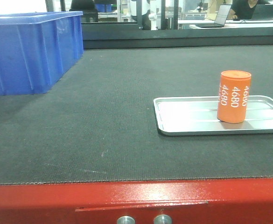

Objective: Grab orange capacitor from left shelf to right conveyor

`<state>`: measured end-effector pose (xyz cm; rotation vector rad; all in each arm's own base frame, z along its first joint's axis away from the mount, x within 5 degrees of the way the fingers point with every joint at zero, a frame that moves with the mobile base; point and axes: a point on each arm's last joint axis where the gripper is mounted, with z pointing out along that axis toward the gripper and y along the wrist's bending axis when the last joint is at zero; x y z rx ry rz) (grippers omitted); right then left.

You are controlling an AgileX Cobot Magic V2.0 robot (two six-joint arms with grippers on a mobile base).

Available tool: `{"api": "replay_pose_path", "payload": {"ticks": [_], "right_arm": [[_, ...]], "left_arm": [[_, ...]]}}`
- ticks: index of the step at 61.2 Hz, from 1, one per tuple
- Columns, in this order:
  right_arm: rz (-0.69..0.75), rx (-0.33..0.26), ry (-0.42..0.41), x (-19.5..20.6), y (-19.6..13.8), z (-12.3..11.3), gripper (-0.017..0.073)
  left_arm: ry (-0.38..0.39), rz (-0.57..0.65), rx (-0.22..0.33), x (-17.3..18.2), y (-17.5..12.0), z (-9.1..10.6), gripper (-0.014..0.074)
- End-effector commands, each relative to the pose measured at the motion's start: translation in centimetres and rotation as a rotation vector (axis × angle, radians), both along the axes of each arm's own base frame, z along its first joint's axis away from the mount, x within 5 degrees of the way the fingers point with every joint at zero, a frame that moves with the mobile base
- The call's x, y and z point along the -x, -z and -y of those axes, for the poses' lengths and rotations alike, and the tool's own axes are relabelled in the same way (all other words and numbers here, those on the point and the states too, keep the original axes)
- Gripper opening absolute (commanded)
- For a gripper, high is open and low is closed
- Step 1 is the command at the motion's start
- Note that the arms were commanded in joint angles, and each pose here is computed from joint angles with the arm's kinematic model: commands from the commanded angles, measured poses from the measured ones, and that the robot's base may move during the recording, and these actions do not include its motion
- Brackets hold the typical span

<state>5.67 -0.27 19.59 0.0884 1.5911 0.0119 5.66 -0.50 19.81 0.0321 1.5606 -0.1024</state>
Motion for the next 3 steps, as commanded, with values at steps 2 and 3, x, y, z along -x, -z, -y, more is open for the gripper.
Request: {"api": "replay_pose_path", "payload": {"ticks": [2, 3], "right_arm": [[0.103, 0.008, 0.007, 0.1, -1.01, 0.03, 0.0047], [0.103, 0.008, 0.007, 0.1, -1.01, 0.03, 0.0047]], "left_arm": [[-0.007, 0.1, 0.014, 0.14, -0.99, -0.07, -0.0127], [-0.007, 0.1, 0.014, 0.14, -0.99, -0.07, -0.0127]]}}
